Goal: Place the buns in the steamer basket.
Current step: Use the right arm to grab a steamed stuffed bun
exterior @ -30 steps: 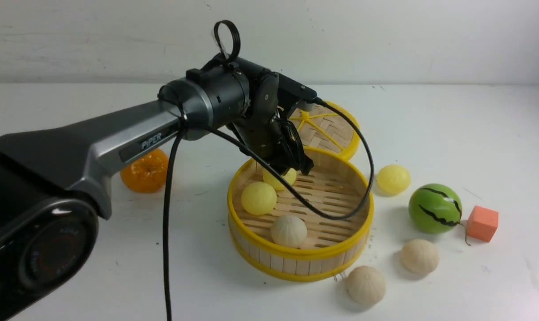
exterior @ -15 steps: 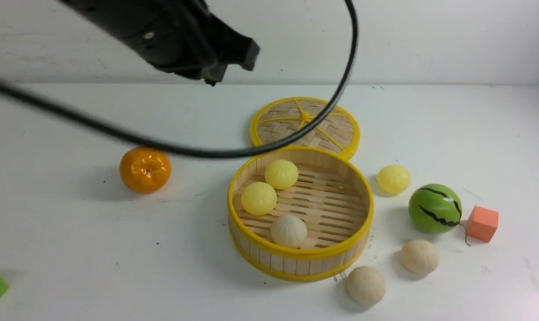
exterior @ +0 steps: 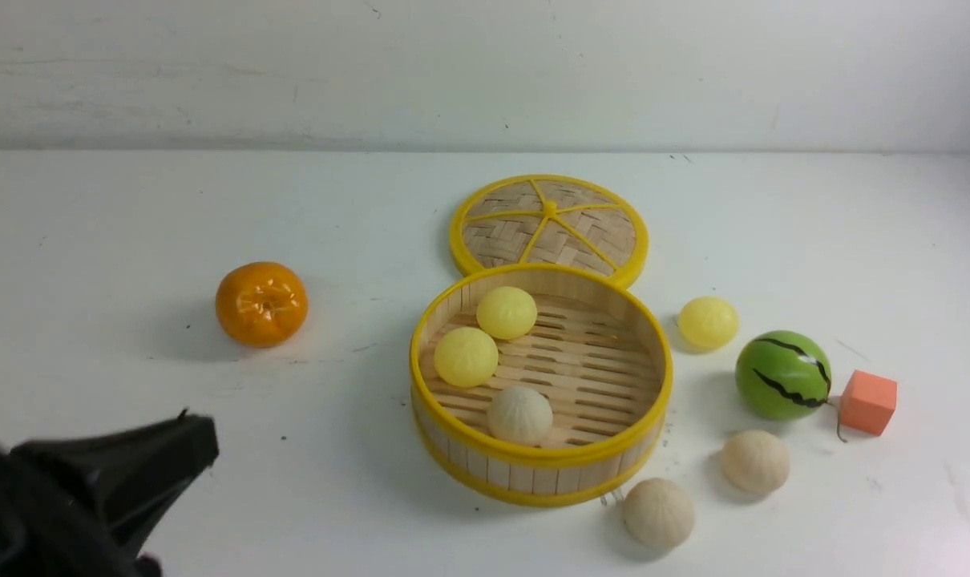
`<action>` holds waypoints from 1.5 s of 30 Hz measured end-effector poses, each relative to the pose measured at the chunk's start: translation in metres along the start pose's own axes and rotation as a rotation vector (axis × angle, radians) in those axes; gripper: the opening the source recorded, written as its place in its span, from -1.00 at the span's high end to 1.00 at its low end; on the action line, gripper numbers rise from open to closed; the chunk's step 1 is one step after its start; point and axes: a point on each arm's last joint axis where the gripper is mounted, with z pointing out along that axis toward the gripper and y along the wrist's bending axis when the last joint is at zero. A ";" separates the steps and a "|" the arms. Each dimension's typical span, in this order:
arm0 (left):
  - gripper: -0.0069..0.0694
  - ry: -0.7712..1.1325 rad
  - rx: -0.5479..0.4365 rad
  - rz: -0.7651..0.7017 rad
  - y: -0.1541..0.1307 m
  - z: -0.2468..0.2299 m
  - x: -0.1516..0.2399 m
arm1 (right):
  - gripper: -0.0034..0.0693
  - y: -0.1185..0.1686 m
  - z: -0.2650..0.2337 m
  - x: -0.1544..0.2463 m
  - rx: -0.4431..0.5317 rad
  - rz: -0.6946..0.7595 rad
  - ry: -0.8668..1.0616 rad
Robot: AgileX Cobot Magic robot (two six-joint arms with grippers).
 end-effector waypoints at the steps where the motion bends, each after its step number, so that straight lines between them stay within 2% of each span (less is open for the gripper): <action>1: 0.85 -0.046 -0.016 -0.008 0.003 -0.006 0.008 | 0.24 0.000 0.000 0.000 0.000 0.000 0.000; 6: 0.85 -0.212 0.025 -0.016 0.012 -0.034 0.034 | 0.24 0.000 0.000 0.000 0.000 0.000 0.000; 10: 0.85 -0.265 0.043 -0.019 0.017 -0.044 0.053 | 0.24 0.000 0.000 -0.001 0.002 0.003 -0.018; 13: 0.85 -0.262 0.043 -0.019 0.020 -0.044 0.061 | 0.24 0.001 0.001 -0.002 -0.012 0.071 -0.043; 18: 0.85 -0.213 0.033 -0.020 0.022 -0.043 0.069 | 0.24 0.006 0.000 -0.013 -0.113 0.533 -0.147; 19: 0.85 -0.209 0.032 -0.020 0.022 -0.043 0.070 | 0.24 0.006 -0.001 -0.014 -0.116 0.553 -0.157; 21: 0.85 -0.172 0.026 -0.020 0.022 -0.042 0.073 | 0.24 0.005 -0.002 -0.021 -0.146 0.705 -0.223; 24: 0.85 -0.147 0.022 -0.020 0.023 -0.042 0.075 | 0.27 0.009 -0.007 -0.032 -0.187 0.757 -0.223; 28: 0.85 -0.109 0.015 -0.020 0.023 -0.041 0.079 | 0.38 0.028 -0.019 -0.092 -0.260 0.521 -0.023; 30: 0.85 -0.103 0.014 -0.020 0.023 -0.041 0.079 | 0.42 0.036 -0.013 -0.112 -0.275 0.366 0.142; 32: 0.85 -0.099 0.013 -0.020 0.023 -0.041 0.079 | 0.45 0.041 0.007 -0.135 -0.290 0.218 0.363; 33: 0.85 -0.099 0.013 -0.020 0.023 -0.041 0.079 | 0.45 0.041 0.013 -0.135 -0.284 0.206 0.402; 34: 0.85 -0.098 0.013 -0.020 0.023 -0.041 0.080 | 0.46 0.042 0.030 -0.148 -0.289 0.150 0.526; 35: 0.85 -0.097 0.013 -0.020 0.023 -0.041 0.080 | 0.48 0.043 0.043 -0.152 -0.294 0.122 0.626; 36: 0.85 -0.097 0.013 -0.020 0.023 -0.041 0.080 | 0.48 0.044 0.046 -0.152 -0.296 0.121 0.641; 38: 0.85 -0.097 0.013 -0.020 0.023 -0.041 0.080 | 0.55 0.052 0.086 -0.157 -0.322 0.073 0.824; 42: 0.85 -0.095 0.013 -0.021 0.024 -0.041 0.080 | 0.65 0.075 0.121 -0.153 -0.380 -0.007 0.950; 43: 0.85 -0.095 0.012 -0.021 0.024 -0.041 0.080 | 0.67 0.091 0.136 -0.148 -0.402 -0.068 0.994; 45: 0.85 -0.095 0.012 -0.021 0.024 -0.041 0.080 | 0.67 0.105 0.153 -0.141 -0.391 -0.129 1.022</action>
